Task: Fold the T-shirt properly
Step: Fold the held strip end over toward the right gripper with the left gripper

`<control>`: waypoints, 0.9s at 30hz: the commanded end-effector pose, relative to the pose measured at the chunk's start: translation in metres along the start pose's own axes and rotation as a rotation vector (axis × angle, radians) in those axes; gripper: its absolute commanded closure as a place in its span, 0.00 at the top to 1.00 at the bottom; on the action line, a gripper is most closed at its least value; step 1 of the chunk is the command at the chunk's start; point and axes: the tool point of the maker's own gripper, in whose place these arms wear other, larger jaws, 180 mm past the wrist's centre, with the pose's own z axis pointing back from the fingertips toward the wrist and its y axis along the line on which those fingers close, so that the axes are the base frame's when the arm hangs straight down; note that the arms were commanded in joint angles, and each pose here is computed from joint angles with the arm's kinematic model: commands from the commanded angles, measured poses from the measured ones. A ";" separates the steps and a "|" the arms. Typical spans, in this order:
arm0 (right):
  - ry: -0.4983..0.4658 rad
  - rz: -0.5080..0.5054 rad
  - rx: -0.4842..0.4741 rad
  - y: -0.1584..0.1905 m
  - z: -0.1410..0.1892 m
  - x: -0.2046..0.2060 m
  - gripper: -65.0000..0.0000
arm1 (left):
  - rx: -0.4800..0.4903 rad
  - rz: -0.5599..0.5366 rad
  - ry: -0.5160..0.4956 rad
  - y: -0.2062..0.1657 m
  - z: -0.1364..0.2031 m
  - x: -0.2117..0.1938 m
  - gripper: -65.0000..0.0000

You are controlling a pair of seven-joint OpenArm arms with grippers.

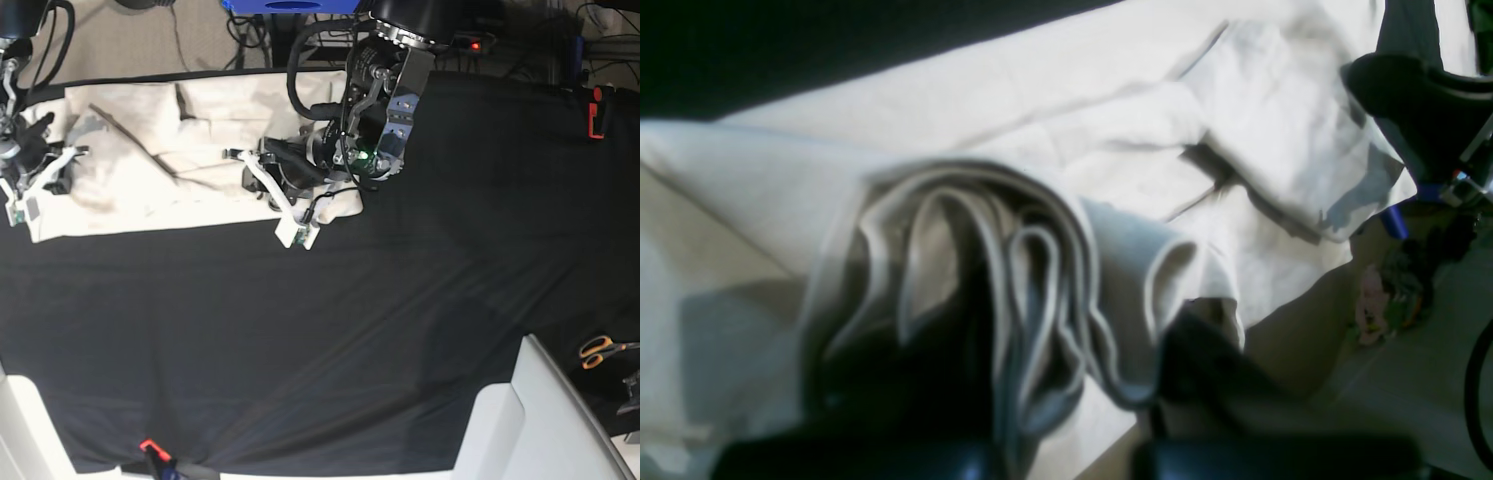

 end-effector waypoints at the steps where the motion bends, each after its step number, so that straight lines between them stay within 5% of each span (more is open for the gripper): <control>1: -0.052 0.013 -0.014 -0.010 0.003 0.020 0.01 | -0.034 -0.006 -0.040 -0.012 0.001 0.014 0.00; 13: -0.073 0.015 -0.012 -0.009 0.001 0.031 0.00 | -0.043 -0.057 -0.022 -0.018 -0.001 0.015 0.00; 27: -0.072 0.013 -0.011 -0.008 0.000 0.030 0.00 | 0.073 -0.101 0.080 -0.014 -0.015 -0.006 0.00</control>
